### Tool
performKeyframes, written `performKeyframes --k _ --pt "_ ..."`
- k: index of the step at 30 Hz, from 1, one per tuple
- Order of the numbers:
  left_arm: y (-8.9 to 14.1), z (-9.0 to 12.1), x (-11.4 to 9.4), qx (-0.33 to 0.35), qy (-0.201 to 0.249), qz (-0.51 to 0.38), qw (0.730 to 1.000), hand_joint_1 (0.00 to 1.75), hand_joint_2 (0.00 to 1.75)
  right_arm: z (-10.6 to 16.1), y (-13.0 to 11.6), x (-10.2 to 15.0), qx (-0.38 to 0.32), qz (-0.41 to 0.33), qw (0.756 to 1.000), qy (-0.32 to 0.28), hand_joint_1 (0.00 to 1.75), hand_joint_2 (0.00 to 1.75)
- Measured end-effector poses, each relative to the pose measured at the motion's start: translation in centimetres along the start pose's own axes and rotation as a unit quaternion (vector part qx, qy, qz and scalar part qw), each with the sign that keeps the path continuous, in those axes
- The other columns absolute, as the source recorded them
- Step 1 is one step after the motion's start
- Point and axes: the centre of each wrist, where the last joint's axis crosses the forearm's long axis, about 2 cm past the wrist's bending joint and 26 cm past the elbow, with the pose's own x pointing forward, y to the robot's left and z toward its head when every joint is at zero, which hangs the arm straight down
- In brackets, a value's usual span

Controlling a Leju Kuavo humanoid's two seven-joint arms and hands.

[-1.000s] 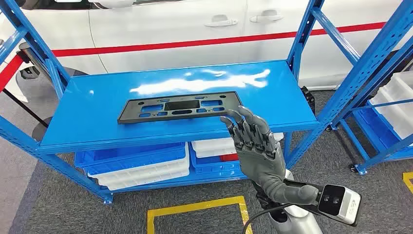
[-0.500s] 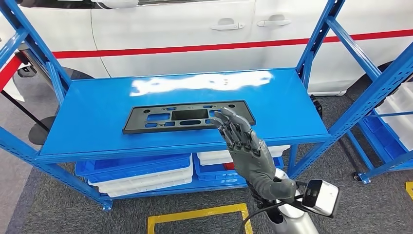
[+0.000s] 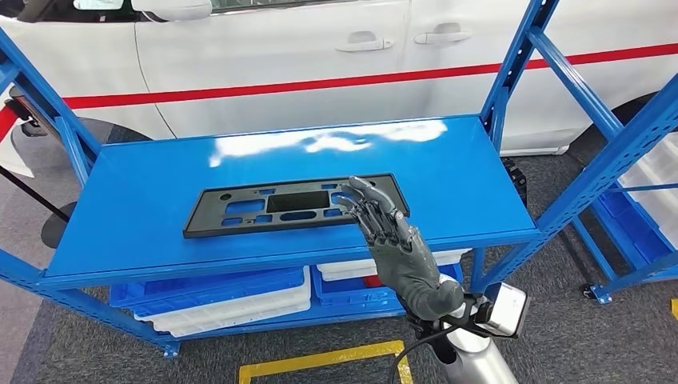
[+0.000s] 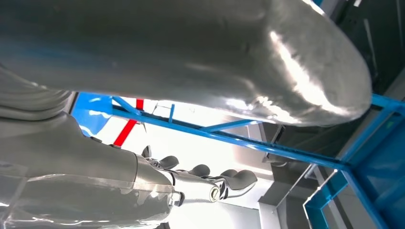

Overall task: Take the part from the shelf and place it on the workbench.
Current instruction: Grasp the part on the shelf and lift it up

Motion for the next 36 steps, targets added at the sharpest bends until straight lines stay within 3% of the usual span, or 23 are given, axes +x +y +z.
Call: performKeyframes --k 6,10,14,17,22,26,31,36 --pt "0.1 0.2 -0.5 0.002 -0.007 0.004 1.000 0.00 0.00 1.9 1.2 -1.5 0.017 0.002 0.999 0.040 0.00 0.00" --pt "0.0 0.2 -0.5 -0.001 -0.013 0.004 1.000 0.00 0.00 2.6 1.8 -2.8 0.031 0.036 0.994 0.103 0.00 1.75" --pt "0.0 0.3 -0.7 -0.003 -0.012 -0.003 1.000 0.00 0.00 3.2 2.3 -4.2 0.050 0.132 0.978 0.153 0.00 1.75" --pt "-0.2 0.3 -0.7 0.002 0.014 -0.025 1.000 0.00 0.00 3.0 2.1 -5.2 0.065 0.245 0.953 0.168 0.00 1.75" --pt "-0.3 0.3 -0.6 0.034 0.099 -0.093 0.990 0.00 0.00 1.7 1.8 -7.2 0.089 0.447 0.876 0.160 0.00 1.75" --pt "-0.2 0.4 -0.7 0.044 0.120 -0.123 0.984 0.00 0.00 1.0 2.5 -8.8 0.118 0.566 0.807 0.120 0.00 1.75" --pt "-0.2 0.3 -0.6 0.045 0.114 -0.127 0.984 0.00 0.00 -0.5 4.5 -10.5 0.155 0.637 0.751 0.076 0.00 1.75" --pt "-0.2 0.4 -0.7 0.042 0.109 -0.125 0.985 0.00 0.00 -1.9 5.8 -12.1 0.187 0.648 0.734 0.077 0.00 1.75"
